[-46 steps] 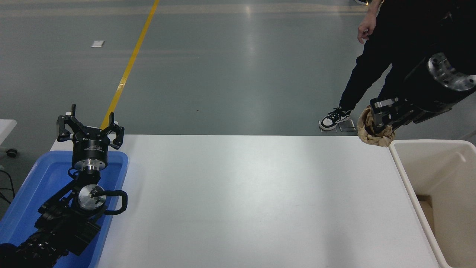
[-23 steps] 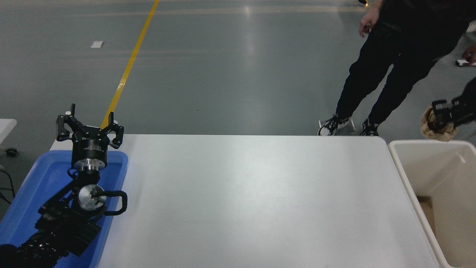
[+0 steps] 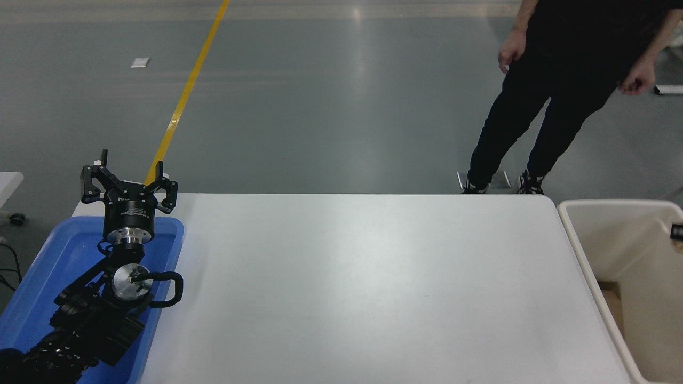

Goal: Pick up paper ball place in dustbin

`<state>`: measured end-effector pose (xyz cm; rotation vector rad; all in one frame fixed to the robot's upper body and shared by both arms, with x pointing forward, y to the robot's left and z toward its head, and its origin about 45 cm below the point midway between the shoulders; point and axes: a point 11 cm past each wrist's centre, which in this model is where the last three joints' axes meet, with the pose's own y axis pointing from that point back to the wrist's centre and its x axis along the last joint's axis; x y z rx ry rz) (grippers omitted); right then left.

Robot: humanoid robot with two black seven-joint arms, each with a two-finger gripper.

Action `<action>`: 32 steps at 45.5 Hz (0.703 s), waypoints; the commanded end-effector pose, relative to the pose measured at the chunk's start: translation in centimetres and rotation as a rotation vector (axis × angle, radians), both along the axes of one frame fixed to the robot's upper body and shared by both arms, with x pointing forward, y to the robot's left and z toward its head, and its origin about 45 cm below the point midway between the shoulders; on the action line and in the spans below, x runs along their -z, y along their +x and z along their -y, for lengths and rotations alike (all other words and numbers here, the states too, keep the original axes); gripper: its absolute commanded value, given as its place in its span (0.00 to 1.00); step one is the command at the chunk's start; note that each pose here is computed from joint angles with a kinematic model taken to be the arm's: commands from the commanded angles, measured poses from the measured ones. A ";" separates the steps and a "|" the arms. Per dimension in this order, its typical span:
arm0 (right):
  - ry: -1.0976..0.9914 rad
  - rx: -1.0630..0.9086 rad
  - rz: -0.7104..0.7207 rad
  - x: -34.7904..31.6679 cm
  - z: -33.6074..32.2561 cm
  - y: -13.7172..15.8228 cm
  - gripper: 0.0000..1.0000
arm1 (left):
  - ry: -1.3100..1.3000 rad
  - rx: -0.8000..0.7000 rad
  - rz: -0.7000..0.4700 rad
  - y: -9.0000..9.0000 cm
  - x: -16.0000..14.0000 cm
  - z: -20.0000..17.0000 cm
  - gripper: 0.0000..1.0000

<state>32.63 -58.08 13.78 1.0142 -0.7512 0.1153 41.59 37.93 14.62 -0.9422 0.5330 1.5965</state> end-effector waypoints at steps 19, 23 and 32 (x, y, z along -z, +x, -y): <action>0.099 0.104 0.087 7.5 -3.6 -2.9 1.00 | -0.001 0.001 0.000 0.0 0.0 0.1 0.99; 0.102 0.122 0.105 7.0 -3.1 -2.8 1.00 | 0.000 0.000 0.000 0.0 0.0 0.0 0.99; 0.089 0.123 0.112 6.0 -2.3 -2.4 1.00 | 0.000 0.000 0.000 0.0 0.0 0.0 0.99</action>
